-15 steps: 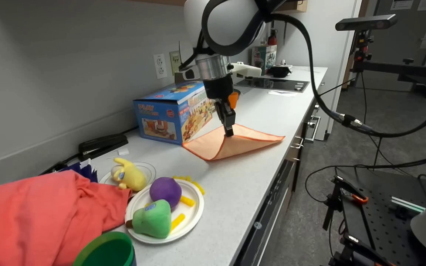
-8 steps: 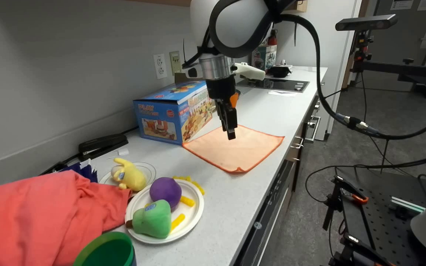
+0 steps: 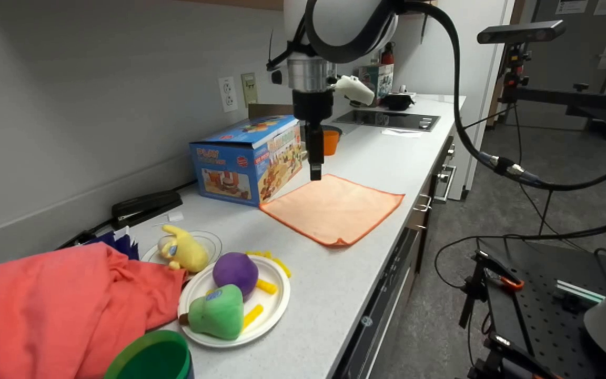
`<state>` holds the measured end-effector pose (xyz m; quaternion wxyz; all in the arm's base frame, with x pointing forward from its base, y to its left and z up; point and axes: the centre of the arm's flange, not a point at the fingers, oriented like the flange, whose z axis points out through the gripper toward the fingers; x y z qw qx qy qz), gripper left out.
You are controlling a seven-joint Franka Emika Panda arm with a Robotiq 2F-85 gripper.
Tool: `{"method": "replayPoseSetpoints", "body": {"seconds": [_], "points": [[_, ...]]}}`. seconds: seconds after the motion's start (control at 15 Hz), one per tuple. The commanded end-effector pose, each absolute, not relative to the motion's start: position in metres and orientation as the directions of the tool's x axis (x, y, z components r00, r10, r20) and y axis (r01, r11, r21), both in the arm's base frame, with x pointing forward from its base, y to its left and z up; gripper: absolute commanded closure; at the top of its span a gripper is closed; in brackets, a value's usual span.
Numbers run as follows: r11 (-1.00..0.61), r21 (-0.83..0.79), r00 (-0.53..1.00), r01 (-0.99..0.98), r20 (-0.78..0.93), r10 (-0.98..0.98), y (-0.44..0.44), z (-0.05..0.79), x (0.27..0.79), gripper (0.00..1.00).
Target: Unfold the peach towel and lay it flat on the countertop
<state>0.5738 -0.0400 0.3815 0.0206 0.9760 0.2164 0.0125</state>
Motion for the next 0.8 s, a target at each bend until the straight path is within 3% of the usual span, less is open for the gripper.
{"method": "replayPoseSetpoints", "body": {"seconds": [0.0,0.73], "points": [[-0.942,0.047,0.939,0.331,0.087,0.334,-0.061,0.395,0.557,0.0],[-0.943,0.058,0.941,0.329,0.063,0.332,-0.071,0.393,0.566,0.0]]}}
